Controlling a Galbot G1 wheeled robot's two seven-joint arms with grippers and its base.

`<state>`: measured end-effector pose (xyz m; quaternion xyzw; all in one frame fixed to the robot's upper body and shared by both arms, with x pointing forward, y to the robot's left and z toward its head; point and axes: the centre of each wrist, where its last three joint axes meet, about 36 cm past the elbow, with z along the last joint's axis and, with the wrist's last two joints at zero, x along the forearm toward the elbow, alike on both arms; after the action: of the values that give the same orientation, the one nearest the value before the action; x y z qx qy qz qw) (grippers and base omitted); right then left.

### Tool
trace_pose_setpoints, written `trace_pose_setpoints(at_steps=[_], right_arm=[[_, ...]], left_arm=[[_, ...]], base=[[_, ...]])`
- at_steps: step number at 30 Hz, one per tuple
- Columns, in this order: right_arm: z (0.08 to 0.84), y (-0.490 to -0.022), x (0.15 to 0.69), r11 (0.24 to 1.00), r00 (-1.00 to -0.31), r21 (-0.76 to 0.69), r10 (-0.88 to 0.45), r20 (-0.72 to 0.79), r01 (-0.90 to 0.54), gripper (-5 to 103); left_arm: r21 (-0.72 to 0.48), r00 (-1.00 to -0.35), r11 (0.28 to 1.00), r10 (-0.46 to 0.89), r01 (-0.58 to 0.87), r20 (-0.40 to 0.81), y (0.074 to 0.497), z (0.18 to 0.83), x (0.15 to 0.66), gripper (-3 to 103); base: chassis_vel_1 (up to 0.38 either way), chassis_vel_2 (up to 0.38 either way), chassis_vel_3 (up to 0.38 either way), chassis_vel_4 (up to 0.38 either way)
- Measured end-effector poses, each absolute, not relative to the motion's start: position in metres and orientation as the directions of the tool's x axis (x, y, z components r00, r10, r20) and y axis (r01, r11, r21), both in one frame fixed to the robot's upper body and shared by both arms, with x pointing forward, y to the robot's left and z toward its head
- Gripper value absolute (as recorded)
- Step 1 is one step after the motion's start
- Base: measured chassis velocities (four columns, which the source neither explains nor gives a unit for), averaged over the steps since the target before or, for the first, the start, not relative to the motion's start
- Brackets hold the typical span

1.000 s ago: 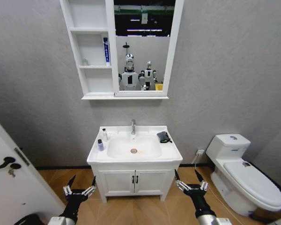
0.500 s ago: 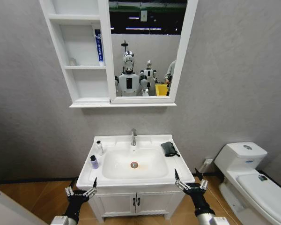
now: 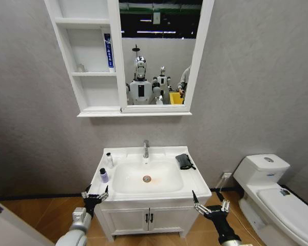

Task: Move facial cleanser and shampoo from washbasin to cabinet, then wipe washbasin with towel.

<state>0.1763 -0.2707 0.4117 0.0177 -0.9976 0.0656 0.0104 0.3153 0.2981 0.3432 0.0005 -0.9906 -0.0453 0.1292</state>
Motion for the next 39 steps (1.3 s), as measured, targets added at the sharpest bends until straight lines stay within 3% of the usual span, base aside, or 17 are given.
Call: trace_pose_setpoints(at_steps=[23, 25, 27, 37, 39], right_arm=[[0.410, -0.289, 0.165, 0.987, -0.999, -0.161, 0.016, 0.043, 0.009, 100], [0.411, -0.293, 0.168, 0.987, -0.999, -0.162, 0.029, 0.034, 0.023, 100], [0.411, -0.293, 0.168, 0.987, -0.999, -0.161, 0.030, 0.034, 0.024, 100], [0.409, -0.292, 0.173, 0.989, -0.999, -0.142, 0.043, 0.026, 0.039, 100], [0.409, -0.291, 0.173, 0.990, -0.999, -0.139, 0.044, 0.027, 0.039, 100]], left_arm=[[0.042, -0.966, 0.998, -0.058, -0.049, 0.250, 0.289, 0.306, 0.425, 100], [0.044, -0.968, 0.998, -0.057, -0.048, 0.246, 0.290, 0.304, 0.431, 84], [0.043, -0.968, 0.998, -0.056, -0.046, 0.244, 0.290, 0.304, 0.431, 84], [0.062, -0.979, 0.998, -0.040, -0.028, 0.201, 0.295, 0.326, 0.432, 43], [0.064, -0.980, 0.998, -0.040, -0.028, 0.196, 0.296, 0.328, 0.430, 43]], base=[[0.000, 0.000, 0.000, 0.000], [0.000, 0.000, 0.000, 0.000], [0.000, 0.000, 0.000, 0.000], [0.000, 0.000, 0.000, 0.000], [0.000, 0.000, 0.000, 0.000]])
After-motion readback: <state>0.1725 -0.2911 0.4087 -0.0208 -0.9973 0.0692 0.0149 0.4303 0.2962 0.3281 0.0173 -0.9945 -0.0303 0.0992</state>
